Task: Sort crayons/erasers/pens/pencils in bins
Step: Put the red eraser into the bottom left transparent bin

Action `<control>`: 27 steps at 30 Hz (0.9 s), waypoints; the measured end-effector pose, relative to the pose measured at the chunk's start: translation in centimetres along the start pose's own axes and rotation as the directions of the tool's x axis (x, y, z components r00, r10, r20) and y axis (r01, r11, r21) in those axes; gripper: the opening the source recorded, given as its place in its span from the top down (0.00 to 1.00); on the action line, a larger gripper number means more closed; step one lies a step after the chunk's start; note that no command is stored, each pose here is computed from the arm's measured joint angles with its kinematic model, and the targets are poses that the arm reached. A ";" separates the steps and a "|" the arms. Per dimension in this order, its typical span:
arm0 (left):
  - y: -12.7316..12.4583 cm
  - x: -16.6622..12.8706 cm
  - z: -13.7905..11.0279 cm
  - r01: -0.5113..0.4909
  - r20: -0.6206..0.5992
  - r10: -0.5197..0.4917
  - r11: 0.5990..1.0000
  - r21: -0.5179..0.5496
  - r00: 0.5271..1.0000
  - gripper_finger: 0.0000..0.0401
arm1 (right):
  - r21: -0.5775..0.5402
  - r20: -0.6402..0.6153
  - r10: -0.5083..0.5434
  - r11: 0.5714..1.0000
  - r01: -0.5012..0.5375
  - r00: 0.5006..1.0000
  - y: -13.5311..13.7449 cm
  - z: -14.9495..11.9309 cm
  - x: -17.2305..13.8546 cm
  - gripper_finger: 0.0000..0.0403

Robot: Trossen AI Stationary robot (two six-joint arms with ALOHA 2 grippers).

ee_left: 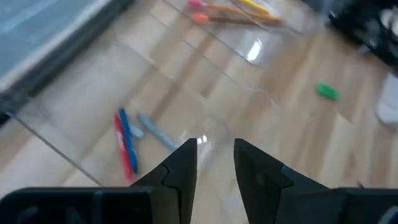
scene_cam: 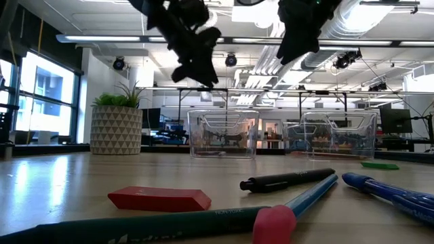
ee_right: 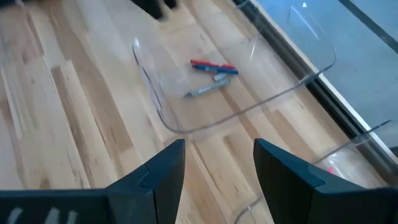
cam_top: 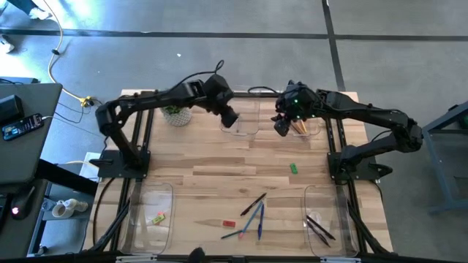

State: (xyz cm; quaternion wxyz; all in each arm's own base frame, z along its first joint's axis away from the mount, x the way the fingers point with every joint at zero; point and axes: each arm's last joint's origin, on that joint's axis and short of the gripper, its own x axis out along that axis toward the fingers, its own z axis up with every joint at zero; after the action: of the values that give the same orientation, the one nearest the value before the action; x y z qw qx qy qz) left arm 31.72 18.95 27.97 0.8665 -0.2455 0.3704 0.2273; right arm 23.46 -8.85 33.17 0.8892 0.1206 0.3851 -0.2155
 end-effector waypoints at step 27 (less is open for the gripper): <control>-13.5 -5.4 -8.2 0.150 -0.310 -0.136 0.988 0.024 0.941 0.77 | 0.033 -0.170 -0.025 0.999 0.031 0.985 -0.2 -1.6 -0.1 0.54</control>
State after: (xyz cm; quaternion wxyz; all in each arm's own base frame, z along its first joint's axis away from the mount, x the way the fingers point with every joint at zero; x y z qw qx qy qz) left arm 31.80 2.44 30.50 0.8181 -0.2835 0.4872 0.1140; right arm 22.23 -8.40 32.14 0.8478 0.1490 0.4571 -0.2236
